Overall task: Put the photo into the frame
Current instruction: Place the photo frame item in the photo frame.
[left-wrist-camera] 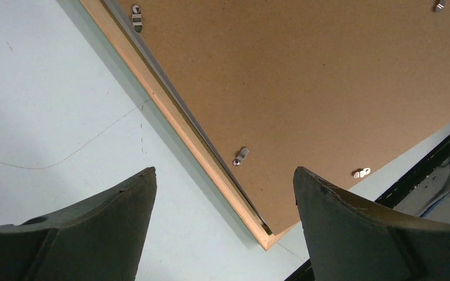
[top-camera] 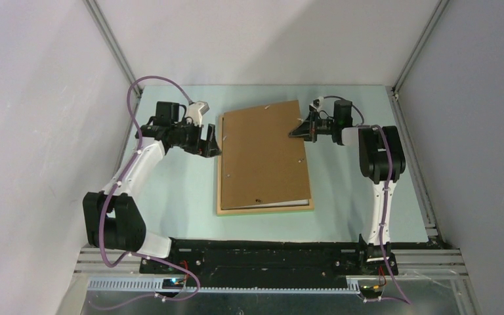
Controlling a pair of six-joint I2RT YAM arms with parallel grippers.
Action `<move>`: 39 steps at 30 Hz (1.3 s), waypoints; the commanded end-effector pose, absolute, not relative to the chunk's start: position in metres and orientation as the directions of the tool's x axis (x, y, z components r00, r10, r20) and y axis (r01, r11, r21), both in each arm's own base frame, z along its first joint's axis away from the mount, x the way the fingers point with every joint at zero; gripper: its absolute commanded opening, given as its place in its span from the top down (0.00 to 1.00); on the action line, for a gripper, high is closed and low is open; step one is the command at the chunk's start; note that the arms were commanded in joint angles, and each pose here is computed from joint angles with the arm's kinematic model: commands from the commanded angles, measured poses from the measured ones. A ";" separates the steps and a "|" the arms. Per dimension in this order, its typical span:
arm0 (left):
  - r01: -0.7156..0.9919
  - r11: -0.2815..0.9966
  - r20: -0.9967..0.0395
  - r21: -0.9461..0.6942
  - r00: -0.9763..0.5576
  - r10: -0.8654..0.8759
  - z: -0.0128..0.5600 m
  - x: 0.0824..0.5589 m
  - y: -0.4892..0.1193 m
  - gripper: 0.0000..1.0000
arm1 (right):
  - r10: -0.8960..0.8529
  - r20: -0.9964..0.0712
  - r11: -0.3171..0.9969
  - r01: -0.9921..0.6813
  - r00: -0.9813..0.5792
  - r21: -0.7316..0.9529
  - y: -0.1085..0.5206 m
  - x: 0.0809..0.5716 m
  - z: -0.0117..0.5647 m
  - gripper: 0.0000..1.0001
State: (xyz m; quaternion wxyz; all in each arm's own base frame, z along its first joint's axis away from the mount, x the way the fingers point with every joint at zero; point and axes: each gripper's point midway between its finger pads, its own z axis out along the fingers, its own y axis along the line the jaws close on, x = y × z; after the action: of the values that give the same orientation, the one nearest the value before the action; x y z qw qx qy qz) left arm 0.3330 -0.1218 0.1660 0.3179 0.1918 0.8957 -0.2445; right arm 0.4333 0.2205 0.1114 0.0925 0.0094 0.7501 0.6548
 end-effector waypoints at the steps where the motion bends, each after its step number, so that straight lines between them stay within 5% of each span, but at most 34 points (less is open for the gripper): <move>1: 0.531 0.793 -0.703 -0.300 -0.685 0.193 0.180 0.340 -0.123 0.08 | 0.095 -0.158 0.122 -0.146 -0.983 0.982 0.225 0.436 0.122 1.00; 39: 0.528 0.796 -0.694 -0.295 -0.691 0.202 0.173 0.338 -0.120 0.08 | 0.073 -0.123 0.137 -0.112 -0.990 0.984 0.241 0.437 0.100 1.00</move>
State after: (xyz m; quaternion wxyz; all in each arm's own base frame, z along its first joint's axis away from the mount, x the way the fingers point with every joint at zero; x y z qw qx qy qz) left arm 0.3331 -0.1215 0.1660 0.3183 0.1923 0.8955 -0.2444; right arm 0.4382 0.2325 0.0897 0.0773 0.0134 0.7605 0.6445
